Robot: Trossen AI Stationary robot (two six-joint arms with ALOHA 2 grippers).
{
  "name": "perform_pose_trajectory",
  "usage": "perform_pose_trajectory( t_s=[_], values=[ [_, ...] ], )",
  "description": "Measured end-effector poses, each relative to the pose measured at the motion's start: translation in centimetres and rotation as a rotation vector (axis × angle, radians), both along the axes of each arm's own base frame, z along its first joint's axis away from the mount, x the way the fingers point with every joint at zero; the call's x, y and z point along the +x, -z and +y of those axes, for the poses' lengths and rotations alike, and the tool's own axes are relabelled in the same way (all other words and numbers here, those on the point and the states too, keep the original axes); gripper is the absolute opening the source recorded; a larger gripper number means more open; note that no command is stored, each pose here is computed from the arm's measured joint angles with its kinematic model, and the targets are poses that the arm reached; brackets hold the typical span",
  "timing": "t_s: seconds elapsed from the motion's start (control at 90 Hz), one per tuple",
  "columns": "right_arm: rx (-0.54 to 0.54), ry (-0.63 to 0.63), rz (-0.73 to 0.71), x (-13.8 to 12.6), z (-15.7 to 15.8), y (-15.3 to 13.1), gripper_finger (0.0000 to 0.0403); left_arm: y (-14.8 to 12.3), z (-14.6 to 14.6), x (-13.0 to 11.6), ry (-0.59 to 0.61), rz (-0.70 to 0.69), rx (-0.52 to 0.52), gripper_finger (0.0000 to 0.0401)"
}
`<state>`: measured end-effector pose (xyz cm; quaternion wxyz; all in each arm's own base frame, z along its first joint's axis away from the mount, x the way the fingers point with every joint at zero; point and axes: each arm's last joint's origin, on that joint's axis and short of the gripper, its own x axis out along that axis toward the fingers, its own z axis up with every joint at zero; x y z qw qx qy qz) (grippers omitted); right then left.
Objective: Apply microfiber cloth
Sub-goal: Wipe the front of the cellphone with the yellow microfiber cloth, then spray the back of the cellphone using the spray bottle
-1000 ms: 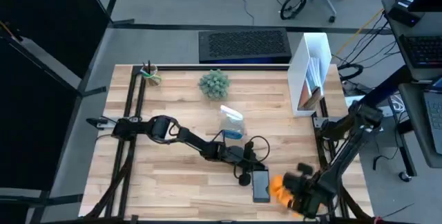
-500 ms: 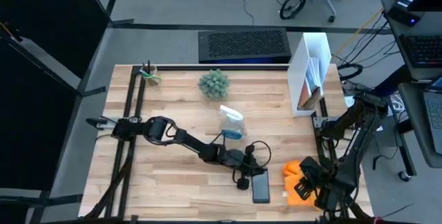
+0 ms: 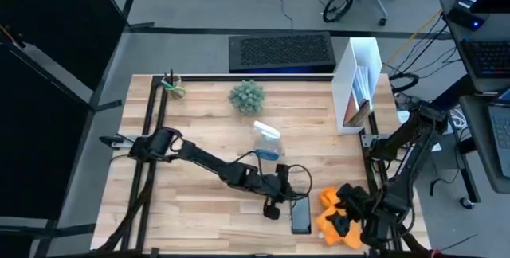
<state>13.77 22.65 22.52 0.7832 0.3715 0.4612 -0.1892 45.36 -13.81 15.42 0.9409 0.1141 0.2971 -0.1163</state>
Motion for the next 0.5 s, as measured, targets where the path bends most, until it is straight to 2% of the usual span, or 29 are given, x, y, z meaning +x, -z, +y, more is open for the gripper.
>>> perform_pose_trajectory(
  t_s=[0.133,0.233,0.278,0.344,0.5],
  values=[
    [-0.008,-0.015,0.21,-0.9,-1.3,-0.1,0.0265,0.7,-1.0,-1.0,0.015,0.089,0.036,0.0015],
    [-0.041,0.052,0.401,-2.3,-2.6,-0.4,0.0263,1.0,-1.7,-1.5,0.006,0.137,0.024,0.0015],
    [-0.064,0.09,0.435,-2.8,-3.1,-0.5,0.0263,1.2,-1.9,-1.7,-0.004,0.157,0.017,0.0015],
    [-0.071,0.122,0.382,-3.0,-3.4,-0.9,0.0263,1.3,-2.0,-1.7,-0.016,0.163,0.007,0.0015],
    [-0.004,0.081,0.102,-1.7,-2.9,-2.0,0.0263,1.3,-2.6,-1.9,-0.025,0.161,-0.014,0.0015]
  ],
)
